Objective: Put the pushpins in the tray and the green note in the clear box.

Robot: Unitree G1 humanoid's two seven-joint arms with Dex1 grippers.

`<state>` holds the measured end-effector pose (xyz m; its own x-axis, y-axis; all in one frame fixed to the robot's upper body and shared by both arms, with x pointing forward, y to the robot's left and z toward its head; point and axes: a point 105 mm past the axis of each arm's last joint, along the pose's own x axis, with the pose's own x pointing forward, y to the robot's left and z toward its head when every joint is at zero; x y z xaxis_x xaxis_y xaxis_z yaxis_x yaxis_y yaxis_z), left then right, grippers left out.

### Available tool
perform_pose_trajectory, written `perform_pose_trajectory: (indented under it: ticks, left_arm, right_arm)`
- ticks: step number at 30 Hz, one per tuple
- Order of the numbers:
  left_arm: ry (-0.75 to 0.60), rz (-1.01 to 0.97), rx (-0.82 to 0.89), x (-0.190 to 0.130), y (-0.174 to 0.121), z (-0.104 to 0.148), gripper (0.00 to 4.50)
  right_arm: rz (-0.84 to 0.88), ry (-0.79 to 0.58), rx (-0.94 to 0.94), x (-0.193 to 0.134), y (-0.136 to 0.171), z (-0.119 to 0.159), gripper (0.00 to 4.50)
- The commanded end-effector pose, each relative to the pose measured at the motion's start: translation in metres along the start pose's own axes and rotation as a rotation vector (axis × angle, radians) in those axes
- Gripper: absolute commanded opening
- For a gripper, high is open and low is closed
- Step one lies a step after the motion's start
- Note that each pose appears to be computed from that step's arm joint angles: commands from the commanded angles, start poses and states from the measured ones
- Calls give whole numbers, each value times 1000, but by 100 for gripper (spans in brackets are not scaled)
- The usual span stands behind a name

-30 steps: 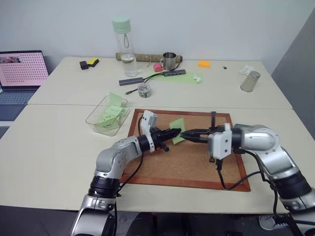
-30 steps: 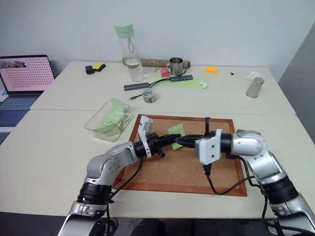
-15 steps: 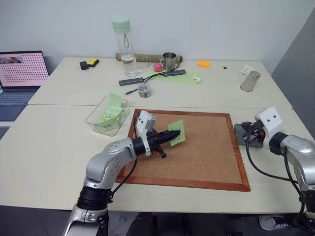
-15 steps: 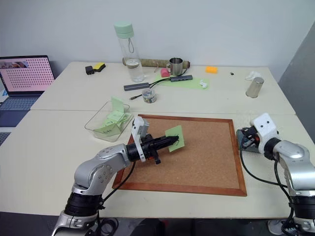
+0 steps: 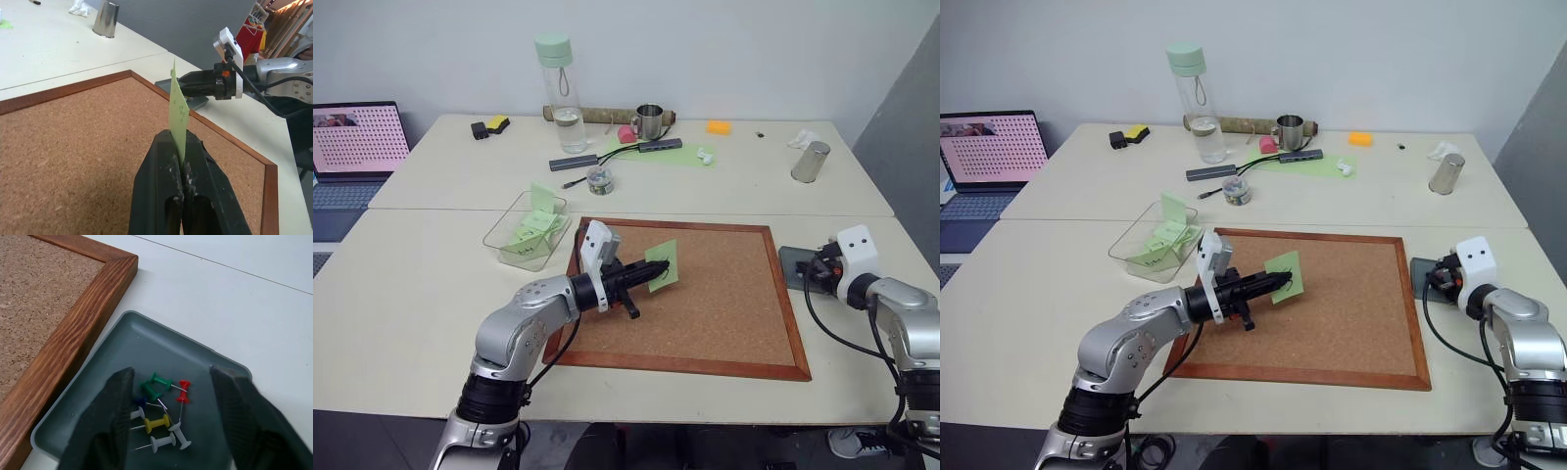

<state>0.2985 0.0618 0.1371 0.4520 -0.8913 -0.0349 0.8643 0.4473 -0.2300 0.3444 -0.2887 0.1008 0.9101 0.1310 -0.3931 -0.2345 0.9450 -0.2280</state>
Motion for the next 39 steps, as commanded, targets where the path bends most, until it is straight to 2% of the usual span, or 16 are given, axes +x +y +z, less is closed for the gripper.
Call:
perform_pose_trajectory:
  ticks: [1, 5, 8, 11, 14, 17, 21, 24, 34, 39]
  left_arm:
    - [-49, 11, 60, -4, -2, 15, 0]
    - [-69, 54, 87, -13, 1, 24, 0]
    - [-92, 146, 142, -34, 5, 38, 0]
    - [-93, 213, 171, -52, 7, 44, 0]
    - [-71, 354, 239, -81, 20, 52, 0]
    - [-85, 519, 297, -107, 41, 70, 0]
    - [-99, 727, 369, -139, 70, 98, 0]
    - [-87, 803, 401, -151, 85, 111, 0]
    - [-34, 844, 356, -145, 137, 109, 0]
    - [-30, 843, 347, -148, 146, 111, 88]
  right_arm:
    - [10, -122, -40, -10, -6, 35, 352]
    - [119, -213, -163, -25, 4, 64, 438]
    - [271, -300, -362, -41, 24, 94, 438]
    - [433, -399, -445, -56, 51, 120, 438]
    - [667, -513, -461, -81, 90, 153, 438]
    - [796, -545, -440, -93, 109, 171, 438]
    - [914, -553, -415, -102, 127, 180, 438]
    - [967, -553, -395, -104, 136, 182, 438]
    - [1015, -548, -405, -102, 151, 177, 438]
    - [1000, -534, -402, -104, 148, 173, 441]
